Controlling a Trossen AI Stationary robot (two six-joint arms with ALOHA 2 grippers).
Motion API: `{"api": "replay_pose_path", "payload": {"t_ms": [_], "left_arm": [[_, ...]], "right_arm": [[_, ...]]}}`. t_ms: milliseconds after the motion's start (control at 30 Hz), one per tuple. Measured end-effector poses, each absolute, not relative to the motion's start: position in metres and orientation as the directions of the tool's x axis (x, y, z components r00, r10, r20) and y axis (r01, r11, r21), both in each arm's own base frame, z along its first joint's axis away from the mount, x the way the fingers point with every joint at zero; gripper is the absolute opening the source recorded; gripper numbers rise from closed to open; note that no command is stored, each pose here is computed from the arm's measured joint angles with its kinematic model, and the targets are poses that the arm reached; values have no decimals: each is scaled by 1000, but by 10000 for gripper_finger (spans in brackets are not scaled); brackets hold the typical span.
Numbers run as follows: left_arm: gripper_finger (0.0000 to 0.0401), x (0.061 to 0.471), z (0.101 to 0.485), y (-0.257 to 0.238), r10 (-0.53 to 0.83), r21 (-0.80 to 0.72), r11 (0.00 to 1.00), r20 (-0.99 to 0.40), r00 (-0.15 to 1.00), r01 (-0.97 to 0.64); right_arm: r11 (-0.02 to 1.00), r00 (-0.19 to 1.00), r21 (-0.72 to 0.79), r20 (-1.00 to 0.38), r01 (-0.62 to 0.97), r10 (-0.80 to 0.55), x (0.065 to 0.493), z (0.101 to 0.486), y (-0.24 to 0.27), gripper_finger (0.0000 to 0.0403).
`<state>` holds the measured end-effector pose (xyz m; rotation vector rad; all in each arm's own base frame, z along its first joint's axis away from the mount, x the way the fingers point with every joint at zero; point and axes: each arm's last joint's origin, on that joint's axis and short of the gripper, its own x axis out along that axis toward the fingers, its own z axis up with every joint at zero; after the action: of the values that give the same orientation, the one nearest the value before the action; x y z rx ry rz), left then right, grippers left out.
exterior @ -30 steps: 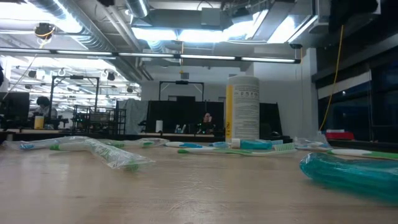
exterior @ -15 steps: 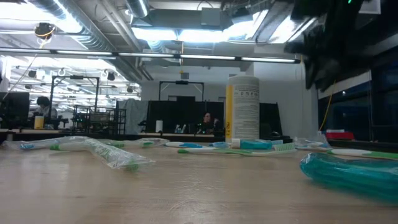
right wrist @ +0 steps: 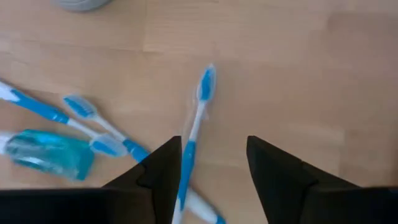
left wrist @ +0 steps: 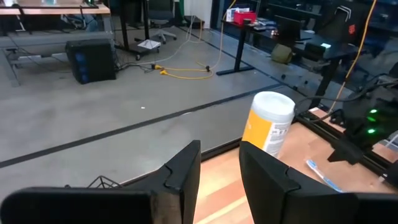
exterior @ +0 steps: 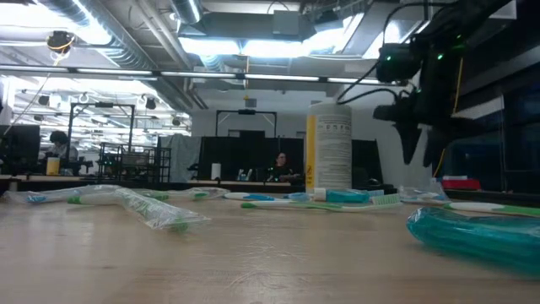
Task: Pick & Place toothbrushing station
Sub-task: Put the blue toothbrush into the right section of the black organizer
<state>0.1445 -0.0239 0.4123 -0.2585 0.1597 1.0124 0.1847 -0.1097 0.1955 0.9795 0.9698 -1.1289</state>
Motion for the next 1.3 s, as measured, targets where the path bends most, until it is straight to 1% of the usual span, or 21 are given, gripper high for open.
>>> {"api": "replay_pose_path", "payload": {"t_ms": [100,200,367,533,733,833,1033,1167,1300], "left_arm": [[107,144,413,-24,814,-151,502,-248,525,-851],[107,144,415,-24,812,-170,503,-242,531,-847],[107,146,419,-24,806,-185,515,-229,546,-837],[107,148,423,-25,799,-191,531,-212,563,-826],[107,151,430,-27,789,-198,553,-187,585,-809],[107,154,433,-27,780,-197,569,-177,600,-798],[107,156,437,-28,770,-200,586,-162,617,-785],[107,157,440,-29,766,-200,595,-151,625,-778],[107,159,443,-30,753,-197,614,-144,642,-764]], "right_arm": [[186,168,121,-949,975,-266,194,188,-115,168],[194,137,87,-954,977,-266,197,180,-117,163],[217,106,47,-958,975,-268,200,172,-120,162],[232,121,46,-941,972,-317,204,171,-124,162],[246,86,6,-945,969,-314,204,164,-129,162],[256,101,15,-940,967,-325,206,163,-131,162],[254,102,11,-932,967,-347,206,163,-133,162],[247,90,4,-938,969,-336,201,154,-130,162],[232,104,29,-943,972,-316,197,144,-126,162]]}}
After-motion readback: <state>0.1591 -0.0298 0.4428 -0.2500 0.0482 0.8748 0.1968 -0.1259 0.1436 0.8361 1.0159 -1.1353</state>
